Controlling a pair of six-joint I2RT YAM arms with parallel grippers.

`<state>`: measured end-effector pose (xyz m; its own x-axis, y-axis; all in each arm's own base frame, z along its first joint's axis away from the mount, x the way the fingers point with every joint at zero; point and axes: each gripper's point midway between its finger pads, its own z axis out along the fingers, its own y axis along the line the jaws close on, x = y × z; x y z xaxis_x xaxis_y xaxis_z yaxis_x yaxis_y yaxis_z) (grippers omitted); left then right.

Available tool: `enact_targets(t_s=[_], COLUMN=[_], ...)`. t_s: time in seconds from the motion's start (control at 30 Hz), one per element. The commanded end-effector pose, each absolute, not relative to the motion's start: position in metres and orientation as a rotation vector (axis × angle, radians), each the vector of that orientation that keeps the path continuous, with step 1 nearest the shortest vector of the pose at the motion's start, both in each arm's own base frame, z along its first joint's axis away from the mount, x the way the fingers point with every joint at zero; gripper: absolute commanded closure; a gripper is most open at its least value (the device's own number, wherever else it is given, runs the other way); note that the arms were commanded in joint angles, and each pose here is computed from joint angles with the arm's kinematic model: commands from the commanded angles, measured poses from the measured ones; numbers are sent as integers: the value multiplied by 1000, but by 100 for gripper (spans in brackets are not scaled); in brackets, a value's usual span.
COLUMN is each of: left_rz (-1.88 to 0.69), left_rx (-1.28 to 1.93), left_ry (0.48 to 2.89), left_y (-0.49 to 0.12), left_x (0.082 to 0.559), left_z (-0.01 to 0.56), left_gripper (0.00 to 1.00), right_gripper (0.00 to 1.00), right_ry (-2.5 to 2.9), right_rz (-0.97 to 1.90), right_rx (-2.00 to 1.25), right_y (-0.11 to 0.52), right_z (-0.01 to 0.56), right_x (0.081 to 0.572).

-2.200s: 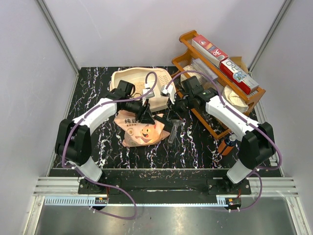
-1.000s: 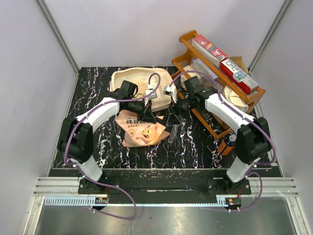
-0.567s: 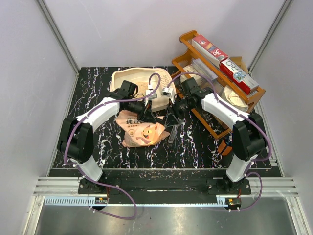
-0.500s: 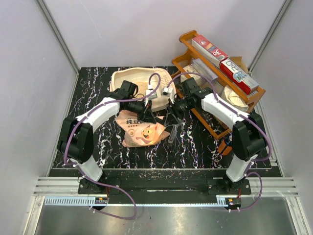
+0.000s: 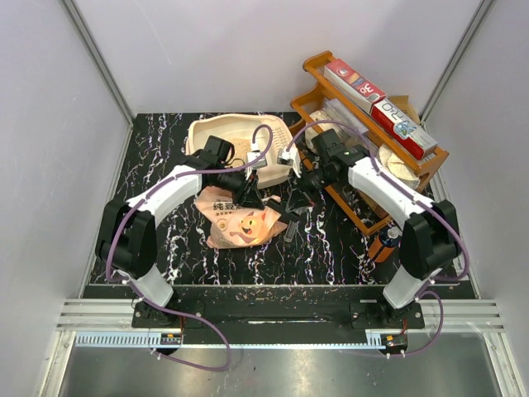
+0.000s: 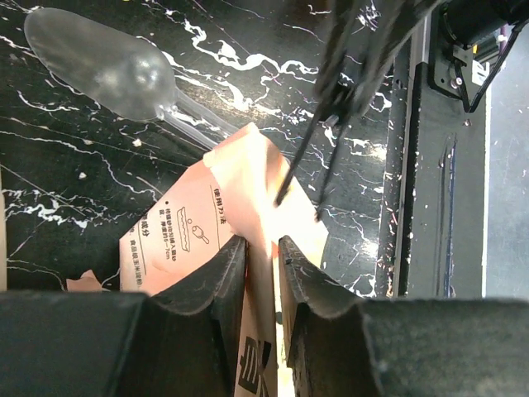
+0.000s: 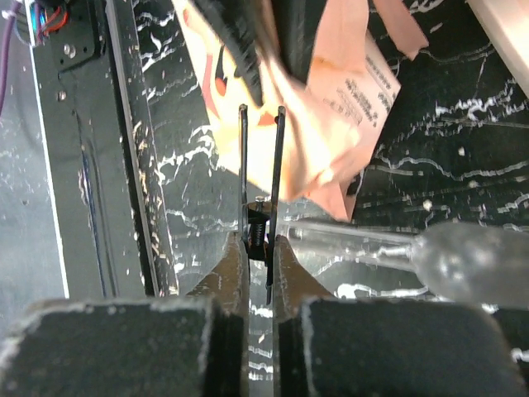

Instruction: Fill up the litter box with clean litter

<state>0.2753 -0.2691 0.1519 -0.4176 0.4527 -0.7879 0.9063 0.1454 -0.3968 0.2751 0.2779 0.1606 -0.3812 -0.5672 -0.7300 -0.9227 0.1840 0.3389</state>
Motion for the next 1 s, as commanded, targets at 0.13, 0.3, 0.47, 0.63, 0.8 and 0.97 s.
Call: enact_targets(t_s=[0.13, 0.3, 0.47, 0.63, 0.8, 0.97], left_rz=[-1149, -1158, -1171, -1171, -1166, -1166], left_rx=[1323, 1334, 1337, 1332, 1331, 1326], left_ry=[1814, 1799, 1793, 1796, 1793, 1794], left_y=[-274, -275, -276, -276, -275, -276], left_x=[284, 280, 276, 276, 276, 277], left_z=[177, 179, 180, 179, 181, 182], left_gripper=[84, 100, 100, 100, 100, 100], right_gripper=[100, 100, 100, 100, 100, 100], right_ry=[1766, 1715, 1704, 1720, 1727, 1724], right_rz=[851, 734, 681, 661, 674, 707], right_rx=[-1635, -1713, -1760, -1798, -1825, -1845], right_y=[242, 240, 244, 247, 253, 261], right_z=[215, 213, 206, 193, 186, 184], right_x=[261, 282, 300, 310, 311, 306])
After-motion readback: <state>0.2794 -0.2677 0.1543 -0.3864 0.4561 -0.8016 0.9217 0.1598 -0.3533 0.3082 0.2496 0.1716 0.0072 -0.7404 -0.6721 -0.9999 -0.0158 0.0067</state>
